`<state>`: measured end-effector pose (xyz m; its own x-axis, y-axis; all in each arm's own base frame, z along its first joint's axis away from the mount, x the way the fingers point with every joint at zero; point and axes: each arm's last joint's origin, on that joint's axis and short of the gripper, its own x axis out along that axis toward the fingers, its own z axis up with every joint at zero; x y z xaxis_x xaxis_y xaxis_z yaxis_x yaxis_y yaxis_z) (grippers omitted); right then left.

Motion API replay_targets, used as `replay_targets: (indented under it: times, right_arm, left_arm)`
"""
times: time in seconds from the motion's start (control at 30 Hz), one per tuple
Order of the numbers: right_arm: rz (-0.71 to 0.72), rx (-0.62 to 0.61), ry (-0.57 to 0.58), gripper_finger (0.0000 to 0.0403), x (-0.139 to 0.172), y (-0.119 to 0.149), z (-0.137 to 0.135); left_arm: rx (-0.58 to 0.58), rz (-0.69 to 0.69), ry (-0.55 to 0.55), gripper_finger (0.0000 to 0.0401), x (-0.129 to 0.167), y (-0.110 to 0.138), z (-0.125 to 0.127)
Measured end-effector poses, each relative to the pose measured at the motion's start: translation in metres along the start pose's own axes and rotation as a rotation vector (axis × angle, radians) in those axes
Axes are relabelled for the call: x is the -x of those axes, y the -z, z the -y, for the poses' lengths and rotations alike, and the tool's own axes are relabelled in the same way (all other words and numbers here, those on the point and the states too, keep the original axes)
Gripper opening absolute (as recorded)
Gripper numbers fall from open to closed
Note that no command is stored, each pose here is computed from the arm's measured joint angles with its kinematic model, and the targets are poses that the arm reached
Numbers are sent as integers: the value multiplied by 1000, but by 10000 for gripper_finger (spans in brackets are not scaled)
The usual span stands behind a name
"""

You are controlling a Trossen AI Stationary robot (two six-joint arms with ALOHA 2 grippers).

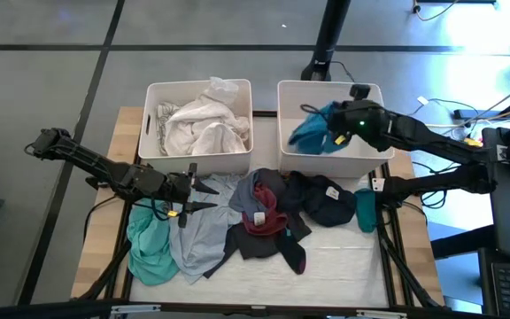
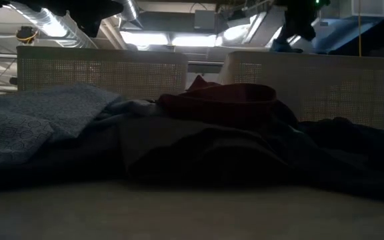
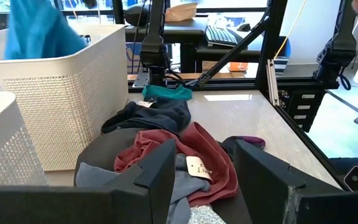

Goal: Sort clothes
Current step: Put the blue shorts into the right white bin

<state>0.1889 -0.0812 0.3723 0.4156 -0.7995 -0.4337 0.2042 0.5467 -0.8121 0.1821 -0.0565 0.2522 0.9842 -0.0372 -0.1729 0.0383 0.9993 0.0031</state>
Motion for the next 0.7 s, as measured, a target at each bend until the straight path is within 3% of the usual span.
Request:
replay_targets:
  times: [0.2,0.43,0.7]
  right_arm:
    - [-18,-17,-130,17,-21,10,-26]
    - [-58,-26,-167,26,-34,9,-40]
    - [-52,22,-213,145,-32,6,-37]
  left_arm:
    - [0,0,0,153,0,0,0]
    - [0,0,0,153,0,0,0]
    - [0,0,0,153,0,0,0]
